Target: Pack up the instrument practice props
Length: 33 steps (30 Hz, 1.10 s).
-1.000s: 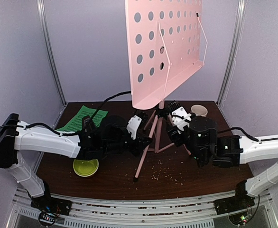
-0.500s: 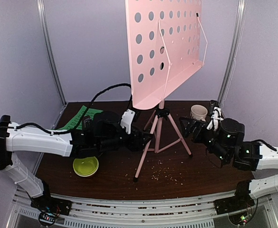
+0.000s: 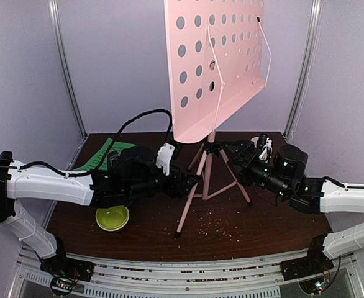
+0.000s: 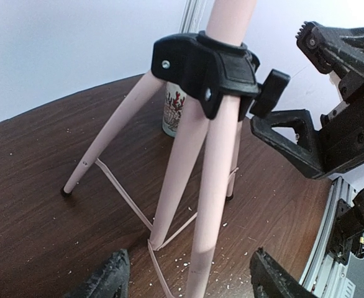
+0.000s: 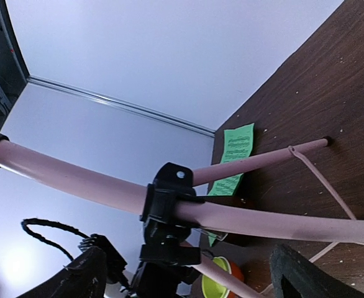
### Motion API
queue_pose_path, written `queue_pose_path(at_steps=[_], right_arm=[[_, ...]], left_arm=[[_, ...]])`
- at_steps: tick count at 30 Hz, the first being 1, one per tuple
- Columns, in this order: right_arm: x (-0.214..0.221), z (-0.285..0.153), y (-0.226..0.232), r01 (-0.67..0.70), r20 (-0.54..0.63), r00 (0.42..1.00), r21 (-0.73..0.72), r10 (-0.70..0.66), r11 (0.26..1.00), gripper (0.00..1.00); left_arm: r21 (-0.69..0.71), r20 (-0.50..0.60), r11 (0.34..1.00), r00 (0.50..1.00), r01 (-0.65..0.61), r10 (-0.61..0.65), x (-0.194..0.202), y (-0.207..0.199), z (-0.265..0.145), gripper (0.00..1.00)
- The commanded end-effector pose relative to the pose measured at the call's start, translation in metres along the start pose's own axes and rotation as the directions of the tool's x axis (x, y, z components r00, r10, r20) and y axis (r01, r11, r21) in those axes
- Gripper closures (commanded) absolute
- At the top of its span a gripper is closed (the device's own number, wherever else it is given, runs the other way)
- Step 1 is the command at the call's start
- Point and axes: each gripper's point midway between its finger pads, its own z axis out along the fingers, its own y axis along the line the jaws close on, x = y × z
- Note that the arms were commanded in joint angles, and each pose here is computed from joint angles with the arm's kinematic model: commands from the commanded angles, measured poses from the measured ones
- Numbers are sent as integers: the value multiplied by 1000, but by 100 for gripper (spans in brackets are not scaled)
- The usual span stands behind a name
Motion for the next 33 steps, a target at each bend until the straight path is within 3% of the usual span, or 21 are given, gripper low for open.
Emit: queue_pose_path(at_steps=[1, 10, 21, 33], right_arm=[[-2, 0, 33, -139, -31, 990, -106, 137, 985, 10], [4, 6, 16, -209, -29, 978, -64, 208, 976, 36], [10, 12, 15, -228, -42, 973, -64, 226, 971, 53], [18, 18, 27, -256, -58, 966, -95, 251, 962, 56]], left_arm=[[17, 46, 1000, 999, 13, -14, -11, -2, -4, 30], [18, 45, 1000, 999, 11, -12, -9, -1, -4, 30], [27, 35, 1000, 999, 13, -14, -5, -2, -2, 30], [31, 32, 999, 999, 18, -19, -1, -2, -2, 30]])
